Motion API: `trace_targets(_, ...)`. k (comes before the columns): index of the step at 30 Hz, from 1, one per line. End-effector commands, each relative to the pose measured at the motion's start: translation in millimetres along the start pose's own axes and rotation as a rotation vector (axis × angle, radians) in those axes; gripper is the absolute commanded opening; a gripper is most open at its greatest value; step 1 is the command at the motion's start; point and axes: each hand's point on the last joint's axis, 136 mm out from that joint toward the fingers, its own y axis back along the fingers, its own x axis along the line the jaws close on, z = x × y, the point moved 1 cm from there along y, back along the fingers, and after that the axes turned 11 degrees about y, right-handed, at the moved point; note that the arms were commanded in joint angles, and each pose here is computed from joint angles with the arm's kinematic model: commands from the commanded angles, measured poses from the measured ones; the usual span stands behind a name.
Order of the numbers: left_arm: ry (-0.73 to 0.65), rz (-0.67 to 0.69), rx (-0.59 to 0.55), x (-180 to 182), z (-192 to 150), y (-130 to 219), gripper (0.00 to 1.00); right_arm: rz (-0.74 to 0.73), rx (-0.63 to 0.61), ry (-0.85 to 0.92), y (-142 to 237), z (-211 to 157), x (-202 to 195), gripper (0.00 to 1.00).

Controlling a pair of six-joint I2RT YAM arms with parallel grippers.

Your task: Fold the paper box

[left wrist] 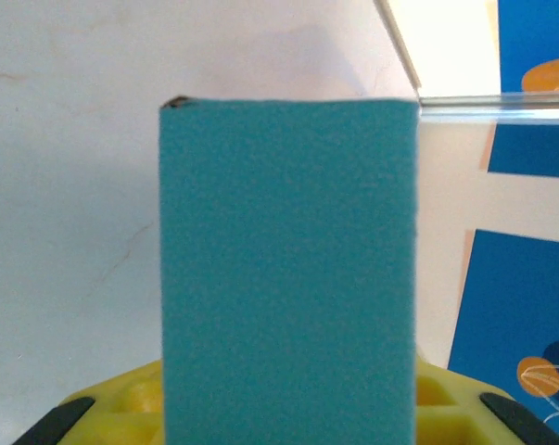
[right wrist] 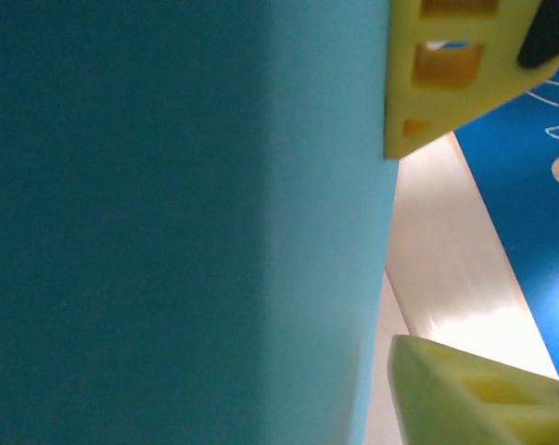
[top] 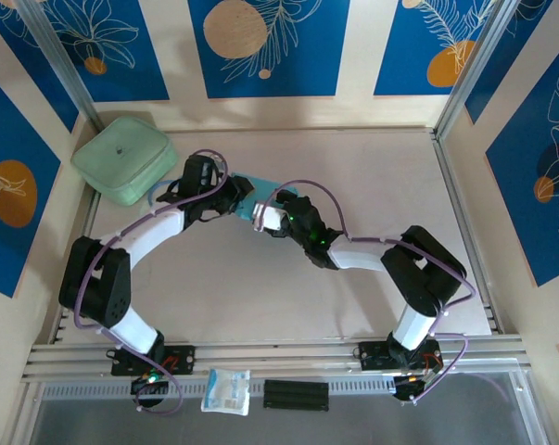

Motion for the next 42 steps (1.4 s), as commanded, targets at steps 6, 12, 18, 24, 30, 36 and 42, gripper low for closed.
trace_targets(6,0.007,-0.057,0.036,-28.5,-16.4,22.9,0.48,-0.019,-0.050,0.016,17.2,15.1,-16.9,0.43)
trace_targets(12,-0.141,-0.120,-0.063,-58.7,-6.0,62.3,0.75,0.200,-0.025,-0.158,49.5,-0.3,-10.2,0.25)
trace_targets(18,-0.425,-0.012,-0.426,-65.1,16.8,155.7,0.83,0.538,0.020,-0.226,104.3,-13.5,1.8,0.20)
trace_targets(24,-0.817,0.088,-0.528,-45.1,4.6,197.9,0.83,0.948,0.142,-0.146,152.5,-8.3,17.0,0.21)
trace_targets(30,-0.893,0.136,-0.437,-5.2,-10.0,187.2,0.82,1.044,0.191,-0.080,122.8,-2.1,26.4,0.22)
trace_targets(36,-0.867,0.142,-0.371,13.9,-15.7,172.7,0.82,1.088,0.215,-0.075,89.4,-7.4,52.5,0.37)
trace_targets(42,-0.875,0.164,-0.365,17.6,-12.6,167.9,0.82,1.056,0.177,-0.089,84.8,1.7,47.2,0.64)
